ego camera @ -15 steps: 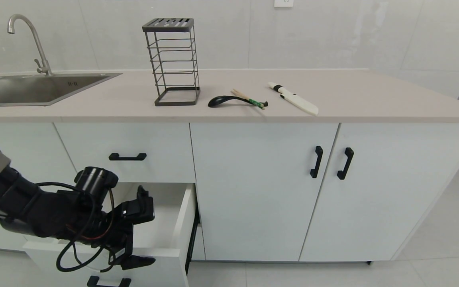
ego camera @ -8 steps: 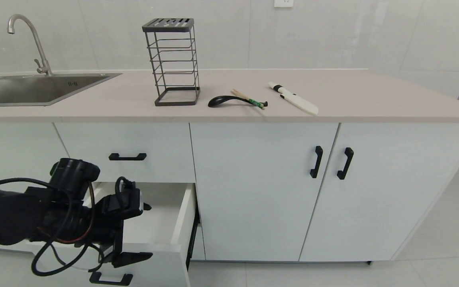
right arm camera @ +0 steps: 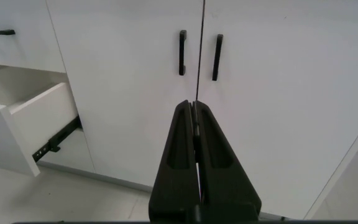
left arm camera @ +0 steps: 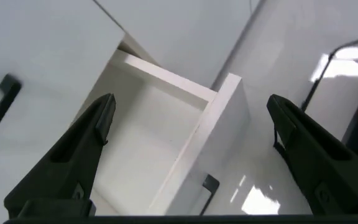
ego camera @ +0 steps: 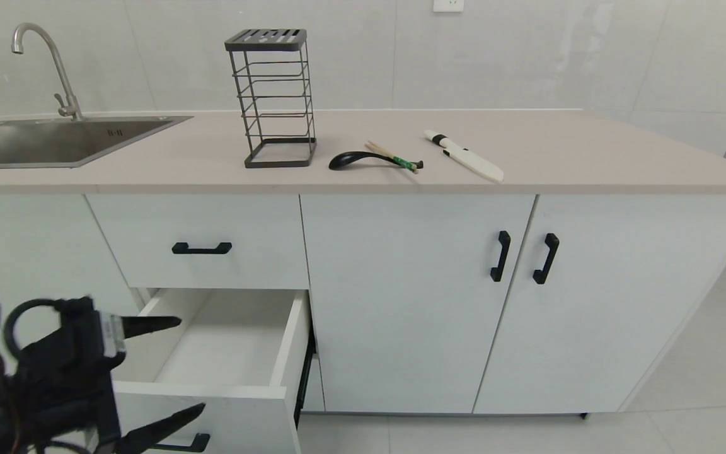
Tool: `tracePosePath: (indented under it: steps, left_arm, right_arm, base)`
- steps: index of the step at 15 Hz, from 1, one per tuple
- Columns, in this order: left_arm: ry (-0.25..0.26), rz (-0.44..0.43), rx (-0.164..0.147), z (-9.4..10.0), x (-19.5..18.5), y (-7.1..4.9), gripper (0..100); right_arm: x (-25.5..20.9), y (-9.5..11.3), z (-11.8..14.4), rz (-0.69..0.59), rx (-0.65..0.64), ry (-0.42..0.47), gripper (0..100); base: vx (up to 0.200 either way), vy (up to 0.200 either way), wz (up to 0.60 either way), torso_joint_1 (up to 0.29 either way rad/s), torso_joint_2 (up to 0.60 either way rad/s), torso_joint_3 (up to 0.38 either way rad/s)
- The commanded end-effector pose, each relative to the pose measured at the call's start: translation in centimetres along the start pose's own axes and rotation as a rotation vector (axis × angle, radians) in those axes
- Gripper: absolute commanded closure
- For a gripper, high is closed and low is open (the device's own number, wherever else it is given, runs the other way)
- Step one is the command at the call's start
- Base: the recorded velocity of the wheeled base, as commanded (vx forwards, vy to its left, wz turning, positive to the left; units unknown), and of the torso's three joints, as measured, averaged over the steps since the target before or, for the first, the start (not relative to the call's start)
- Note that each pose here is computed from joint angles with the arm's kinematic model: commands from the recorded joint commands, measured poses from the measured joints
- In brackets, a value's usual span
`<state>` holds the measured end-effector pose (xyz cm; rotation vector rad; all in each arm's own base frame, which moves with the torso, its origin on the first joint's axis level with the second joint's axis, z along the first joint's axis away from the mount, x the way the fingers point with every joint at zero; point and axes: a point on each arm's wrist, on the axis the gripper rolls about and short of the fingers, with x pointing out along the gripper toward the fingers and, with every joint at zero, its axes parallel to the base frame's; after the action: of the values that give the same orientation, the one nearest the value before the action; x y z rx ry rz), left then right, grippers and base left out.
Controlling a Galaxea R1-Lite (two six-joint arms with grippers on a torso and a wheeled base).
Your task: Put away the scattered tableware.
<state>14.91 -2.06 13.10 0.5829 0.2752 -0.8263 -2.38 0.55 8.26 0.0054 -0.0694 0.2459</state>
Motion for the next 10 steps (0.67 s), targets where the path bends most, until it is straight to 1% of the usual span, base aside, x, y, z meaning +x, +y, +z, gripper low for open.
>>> tracePosePath:
  steps: [1, 2, 3, 4, 6, 7, 8, 9, 10]
  left_arm:
    - [-0.118, 0.195, 0.009, -2.3, -5.4, -6.9, 0]
    - [-0.196, 0.256, 0.116, -2.0, -7.4, -9.1, 0]
    - [-0.233, 0.269, 0.15, -2.3, -7.9, -10.2, 0]
    - [-0.239, 0.264, 0.126, -2.8, -8.3, -11.2, 0]
    - [-0.268, 0.246, -0.043, -4.4, -9.0, -13.7, 0]
    - [-0.299, 0.266, -0.044, -4.3, -9.4, -13.9, 0]
    - [-0.331, 0.3, -0.034, -4.4, -9.6, -14.3, 0]
    - [-0.344, 0.313, -0.05, -4.4, -9.6, -14.4, 0]
    - [-0.392, 0.34, -0.203, -4.5, -9.8, -14.6, 0]
  right_arm:
    - [0.0, 0.0, 0.0, 0.001, 0.009, -0.001, 100]
    - [0.0, 0.0, 0.0, 0.001, 0.055, -0.001, 100]
    - [0.0, 0.0, 0.0, 0.005, 0.065, 0.0, 100]
    - [0.0, 0.0, 0.0, 0.006, 0.064, 0.001, 100]
    - [0.0, 0.0, 0.0, 0.004, 0.064, 0.001, 100]
    - [0.0, 0.0, 0.0, 0.004, 0.053, 0.001, 100]
    - [0.0, 0.0, 0.0, -0.009, 0.045, 0.002, 100]
    - [0.0, -0.1, 0.0, -0.032, 0.034, 0.003, 100]
    - [-0.1, -0.5, -0.1, -0.24, 0.003, 0.013, 100]
  base:
    - [0.0, 0.0, 0.0, 0.0, 0.0, 0.0]
    - [0.0, 0.0, 0.0, 0.0, 0.0, 0.0]
    - [0.0, 0.0, 0.0, 0.0, 0.0, 0.0]
    - [0.0, 0.0, 0.0, 0.0, 0.0, 0.0]
    - [0.0, 0.0, 0.0, 0.0, 0.0, 0.0]
    - [0.0, 0.0, 0.0, 0.0, 0.0, 0.0]
    - [0.0, 0.0, 0.0, 0.0, 0.0, 0.0]
    - [0.0, 0.0, 0.0, 0.0, 0.0, 0.0]
    - [0.0, 0.0, 0.0, 0.0, 0.0, 0.0]
